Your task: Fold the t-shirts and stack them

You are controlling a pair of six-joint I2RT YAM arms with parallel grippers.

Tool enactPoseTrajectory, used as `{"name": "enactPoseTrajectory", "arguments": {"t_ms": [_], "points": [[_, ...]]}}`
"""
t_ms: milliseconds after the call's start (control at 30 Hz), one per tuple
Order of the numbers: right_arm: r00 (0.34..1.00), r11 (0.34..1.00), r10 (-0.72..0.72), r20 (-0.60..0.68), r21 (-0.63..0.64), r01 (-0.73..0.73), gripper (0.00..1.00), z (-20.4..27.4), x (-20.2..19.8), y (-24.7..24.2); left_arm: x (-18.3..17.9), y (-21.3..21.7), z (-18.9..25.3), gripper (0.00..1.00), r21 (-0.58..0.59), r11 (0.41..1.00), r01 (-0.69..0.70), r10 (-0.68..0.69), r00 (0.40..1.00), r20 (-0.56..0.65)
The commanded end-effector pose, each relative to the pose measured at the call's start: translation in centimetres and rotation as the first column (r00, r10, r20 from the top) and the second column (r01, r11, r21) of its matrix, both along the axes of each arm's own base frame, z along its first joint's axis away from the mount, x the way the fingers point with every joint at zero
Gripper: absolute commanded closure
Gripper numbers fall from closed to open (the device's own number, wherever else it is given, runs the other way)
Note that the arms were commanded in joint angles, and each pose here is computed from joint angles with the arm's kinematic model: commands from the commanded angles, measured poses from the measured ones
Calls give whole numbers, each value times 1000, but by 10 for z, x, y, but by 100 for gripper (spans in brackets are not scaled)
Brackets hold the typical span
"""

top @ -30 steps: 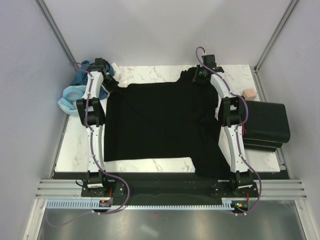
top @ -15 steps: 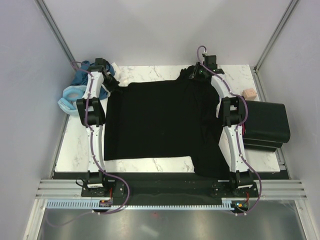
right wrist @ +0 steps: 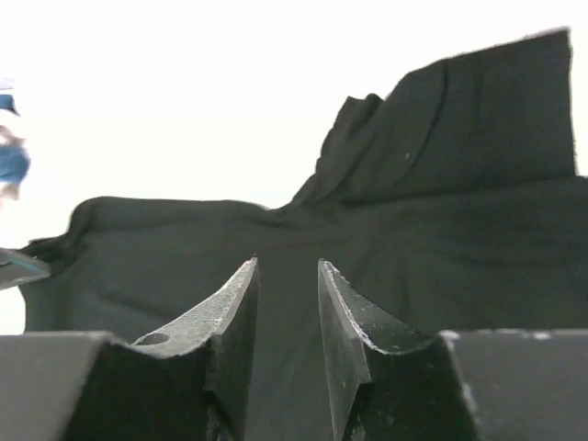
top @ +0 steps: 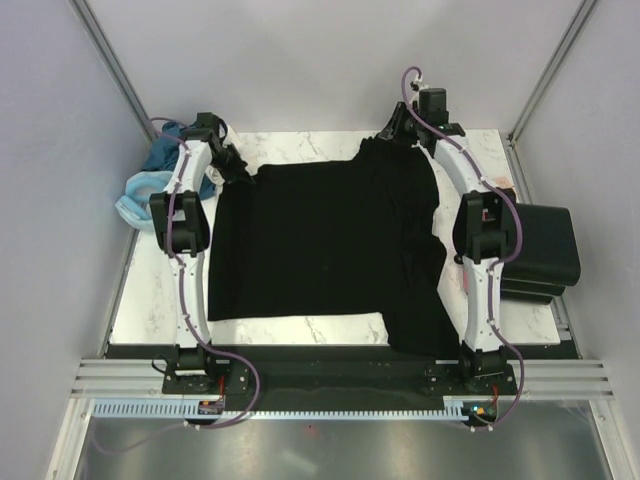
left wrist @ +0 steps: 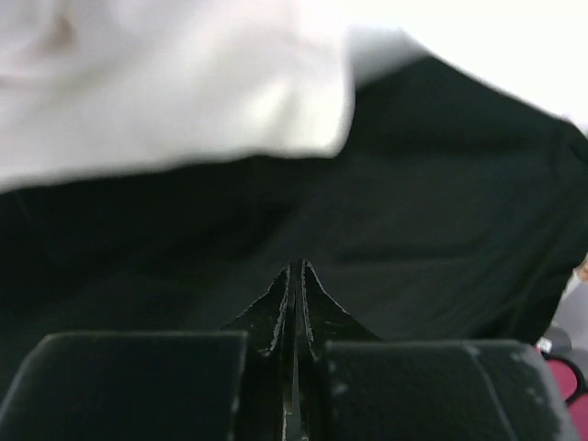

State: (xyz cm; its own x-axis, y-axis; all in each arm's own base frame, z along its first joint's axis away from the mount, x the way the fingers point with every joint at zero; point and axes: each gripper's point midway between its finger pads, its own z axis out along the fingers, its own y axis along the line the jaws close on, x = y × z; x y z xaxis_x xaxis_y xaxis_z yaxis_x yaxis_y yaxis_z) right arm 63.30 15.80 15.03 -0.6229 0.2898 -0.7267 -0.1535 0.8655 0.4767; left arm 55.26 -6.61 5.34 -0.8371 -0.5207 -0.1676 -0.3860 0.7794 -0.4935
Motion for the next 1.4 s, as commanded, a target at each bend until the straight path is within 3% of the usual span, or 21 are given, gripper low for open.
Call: {"name": "enactPoseTrajectory", "arguments": {"t_ms": [0,133,233,300,333,400,467,600,900,1367], "points": [[993,997,-11,117,-76,20,61,90,-37,-11,-16,-14,102,96,22,995,101,-103,974,201],[994,970,-78,-76,-234,58,61,43,-81,-34,-58,-34,106,96,80,982,172,-184,969,167],[988,957,-95,-119,-285,57,62,19,-82,-41,-92,-39,81,98,139,967,213,-225,971,76],[978,953,-99,-181,-300,40,98,-19,-69,-38,-115,-46,58,98,163,955,249,-253,968,1],[986,959,-86,-146,-281,42,100,-7,-53,-32,-123,-47,55,98,179,950,257,-259,966,-13],[977,961,-39,-207,-276,-20,100,-46,-44,-13,-142,-51,40,98,240,929,281,-273,960,-67],[988,962,-49,-149,-274,6,100,-37,-27,-3,-155,-50,39,98,299,910,286,-274,958,-81],[992,967,-96,-86,-244,73,100,-43,-13,14,-166,-50,49,98,286,920,269,-264,963,-54],[987,953,-159,-30,-265,146,100,-65,16,20,-193,-47,28,98,299,897,326,-299,945,-132],[975,934,-162,-154,-343,101,100,-119,1,-12,-242,-61,-2,98,275,863,424,-361,898,-253]]}}
